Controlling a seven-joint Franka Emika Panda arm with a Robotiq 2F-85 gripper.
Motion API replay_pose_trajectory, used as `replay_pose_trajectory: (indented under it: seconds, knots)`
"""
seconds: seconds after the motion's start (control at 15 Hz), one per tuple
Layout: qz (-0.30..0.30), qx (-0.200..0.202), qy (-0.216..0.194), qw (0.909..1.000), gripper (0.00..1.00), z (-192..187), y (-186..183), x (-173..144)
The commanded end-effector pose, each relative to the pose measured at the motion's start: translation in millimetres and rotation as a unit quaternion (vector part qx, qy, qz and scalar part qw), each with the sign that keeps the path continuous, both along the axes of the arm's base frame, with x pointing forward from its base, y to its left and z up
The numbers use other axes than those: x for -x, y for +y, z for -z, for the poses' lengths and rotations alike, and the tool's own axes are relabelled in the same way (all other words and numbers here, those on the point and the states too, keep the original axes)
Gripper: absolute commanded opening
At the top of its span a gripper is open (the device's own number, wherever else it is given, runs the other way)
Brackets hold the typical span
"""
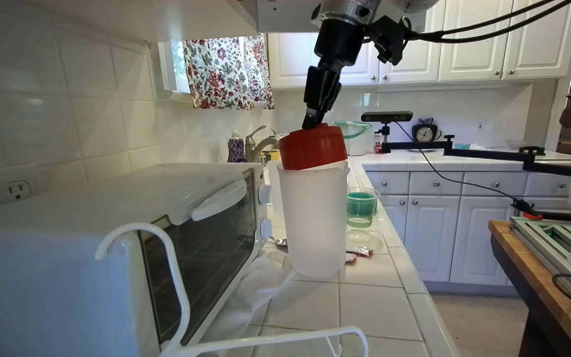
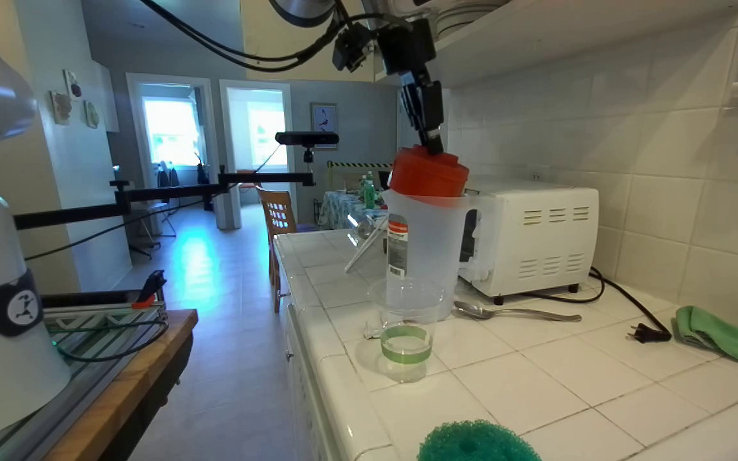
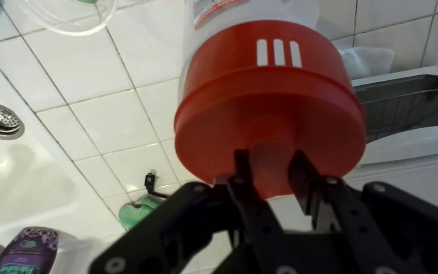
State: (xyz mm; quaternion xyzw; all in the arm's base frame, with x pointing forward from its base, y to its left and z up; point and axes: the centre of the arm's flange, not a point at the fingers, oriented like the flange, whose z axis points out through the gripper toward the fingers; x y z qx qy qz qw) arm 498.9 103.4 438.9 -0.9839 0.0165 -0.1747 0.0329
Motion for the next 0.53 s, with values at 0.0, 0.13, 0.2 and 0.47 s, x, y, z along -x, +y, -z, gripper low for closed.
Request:
replay_pose_trajectory:
  seconds: [0.0,0.13,0.2,0.47]
  knots:
    - [-0.009,0.024,-0.004,0.9997,0.08,4.9,4.6,6.8]
    - [-0.014,0.042,-0.011,0.9990,0.08,7.8,7.6,8.6]
    - [-0.015,0.048,-0.014,0.9986,0.08,8.7,8.7,9.0]
    - [-0.022,0.066,-0.024,0.9973,0.08,9.1,12.4,10.3]
